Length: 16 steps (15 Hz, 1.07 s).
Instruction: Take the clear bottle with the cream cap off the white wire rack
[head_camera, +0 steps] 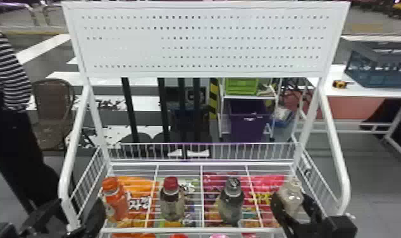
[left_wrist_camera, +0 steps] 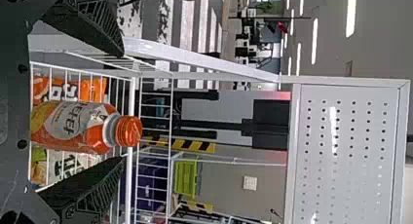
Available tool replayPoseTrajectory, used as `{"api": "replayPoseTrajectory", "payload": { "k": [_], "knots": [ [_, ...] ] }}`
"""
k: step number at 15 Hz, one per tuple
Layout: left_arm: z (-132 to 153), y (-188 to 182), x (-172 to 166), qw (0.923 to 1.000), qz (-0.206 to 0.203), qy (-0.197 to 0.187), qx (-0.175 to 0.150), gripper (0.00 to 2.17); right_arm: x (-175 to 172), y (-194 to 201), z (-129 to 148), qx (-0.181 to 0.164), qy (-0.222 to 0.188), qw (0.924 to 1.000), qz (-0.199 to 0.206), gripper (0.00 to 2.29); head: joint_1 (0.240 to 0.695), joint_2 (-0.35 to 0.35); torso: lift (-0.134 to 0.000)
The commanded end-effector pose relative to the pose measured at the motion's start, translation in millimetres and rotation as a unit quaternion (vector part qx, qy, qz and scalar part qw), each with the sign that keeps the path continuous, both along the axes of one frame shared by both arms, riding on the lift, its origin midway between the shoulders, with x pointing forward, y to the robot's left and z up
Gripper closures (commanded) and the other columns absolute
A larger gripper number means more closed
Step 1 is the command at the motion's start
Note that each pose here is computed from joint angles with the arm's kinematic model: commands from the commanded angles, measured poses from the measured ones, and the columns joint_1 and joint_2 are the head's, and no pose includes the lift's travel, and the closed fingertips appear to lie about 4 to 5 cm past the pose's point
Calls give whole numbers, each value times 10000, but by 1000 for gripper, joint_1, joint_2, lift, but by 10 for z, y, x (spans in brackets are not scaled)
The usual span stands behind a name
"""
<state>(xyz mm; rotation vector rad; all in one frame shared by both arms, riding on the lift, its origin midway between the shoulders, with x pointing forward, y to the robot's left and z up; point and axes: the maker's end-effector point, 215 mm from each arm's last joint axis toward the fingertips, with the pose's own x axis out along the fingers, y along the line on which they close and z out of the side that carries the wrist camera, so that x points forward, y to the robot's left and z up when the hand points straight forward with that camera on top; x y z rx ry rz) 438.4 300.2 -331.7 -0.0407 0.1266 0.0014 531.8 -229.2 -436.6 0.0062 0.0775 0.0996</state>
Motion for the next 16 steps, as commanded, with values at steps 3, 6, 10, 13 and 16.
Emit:
{"api": "replayPoseTrajectory", "payload": {
  "k": [3,6,10,13,16],
  "knots": [
    [17,-25,23,10000,-23,-24,9,130,-90,-64,129,-25,-116,9999,-126,829,499,0,0],
    [16,-26,27,10000,-29,-16,8,130,-277,-115,287,-29,-109,9997,-193,826,499,0,0],
    [35,-10,56,10000,-20,-41,19,130,-637,-125,601,19,9,9998,-191,822,499,0,0],
    [60,-43,62,10000,-42,-67,-7,130,-891,-130,932,33,-139,9997,-186,822,499,0,0],
    [74,-101,59,9999,-84,-79,-36,130,-1184,-59,1102,27,-192,9998,-109,822,499,0,0]
  ]
}}
